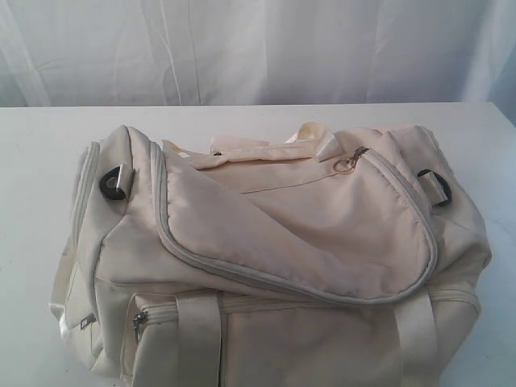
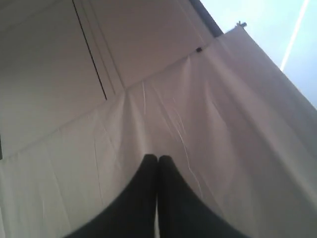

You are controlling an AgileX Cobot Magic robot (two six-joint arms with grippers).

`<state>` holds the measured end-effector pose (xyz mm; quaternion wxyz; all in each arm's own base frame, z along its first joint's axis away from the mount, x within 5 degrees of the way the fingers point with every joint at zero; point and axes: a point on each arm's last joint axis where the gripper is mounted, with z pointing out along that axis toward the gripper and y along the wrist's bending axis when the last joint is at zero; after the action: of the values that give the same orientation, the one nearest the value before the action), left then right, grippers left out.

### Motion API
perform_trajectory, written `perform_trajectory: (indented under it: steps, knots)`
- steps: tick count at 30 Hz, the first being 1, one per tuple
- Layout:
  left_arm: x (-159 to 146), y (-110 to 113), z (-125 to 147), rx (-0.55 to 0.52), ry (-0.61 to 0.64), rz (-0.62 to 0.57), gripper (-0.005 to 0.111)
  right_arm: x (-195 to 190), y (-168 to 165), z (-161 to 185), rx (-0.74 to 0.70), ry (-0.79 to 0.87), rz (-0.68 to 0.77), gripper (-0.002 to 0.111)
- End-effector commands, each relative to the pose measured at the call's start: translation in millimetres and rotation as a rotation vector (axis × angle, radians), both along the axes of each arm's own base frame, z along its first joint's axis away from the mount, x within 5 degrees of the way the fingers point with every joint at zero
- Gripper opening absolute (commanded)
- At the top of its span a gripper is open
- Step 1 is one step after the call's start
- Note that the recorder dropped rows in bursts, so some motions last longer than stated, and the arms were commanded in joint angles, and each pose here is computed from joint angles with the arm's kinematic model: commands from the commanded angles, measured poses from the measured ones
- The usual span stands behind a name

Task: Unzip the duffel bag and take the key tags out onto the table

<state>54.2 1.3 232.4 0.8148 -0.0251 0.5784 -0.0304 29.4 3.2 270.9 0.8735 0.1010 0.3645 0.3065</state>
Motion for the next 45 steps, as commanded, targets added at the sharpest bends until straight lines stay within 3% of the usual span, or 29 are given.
perform_trajectory:
  steps: [1, 8, 11, 17, 25, 28, 33, 38, 41, 45]
  knots:
    - [5, 0, 28, -0.026, -0.018, -0.006, 0.0, 10, 0, -12, 0.015, 0.172, 0.008, 0.0]
    - [30, -4, 50, -0.129, 0.187, -0.068, 0.0, 17, -2, -5, -0.037, 0.518, -0.041, 0.0]
    - [43, -11, 56, -0.073, 0.261, -0.12, 0.0, 21, -2, 7, -0.052, 0.667, -0.056, 0.0]
    - [76, -30, 61, 0.096, 0.503, -0.209, 0.0, 40, 0, 34, -0.309, 0.844, -0.11, 0.0]
    - [106, -64, 68, 0.346, 0.777, -0.264, 0.0, 95, 23, 45, -0.761, 1.205, 0.082, 0.0]
    - [105, -83, 72, 0.445, 0.852, -0.363, 0.0, 122, 36, 55, -0.831, 1.237, 0.171, 0.0]
    - [100, -119, 92, 0.647, 0.974, -0.683, 0.0, 176, 60, 72, -0.988, 1.263, 0.26, 0.0]
    - [102, -147, 119, 0.755, 1.055, -0.98, 0.0, 229, 104, 74, -1.293, 1.149, 0.343, 0.0]
    - [108, -156, 120, 0.795, 1.091, -1.054, 0.0, 253, 133, 70, -1.467, 1.072, 0.344, 0.0]
    - [115, -161, 109, 0.801, 1.141, -1.057, 0.0, 287, 166, 59, -1.555, 1.04, 0.349, 0.0]
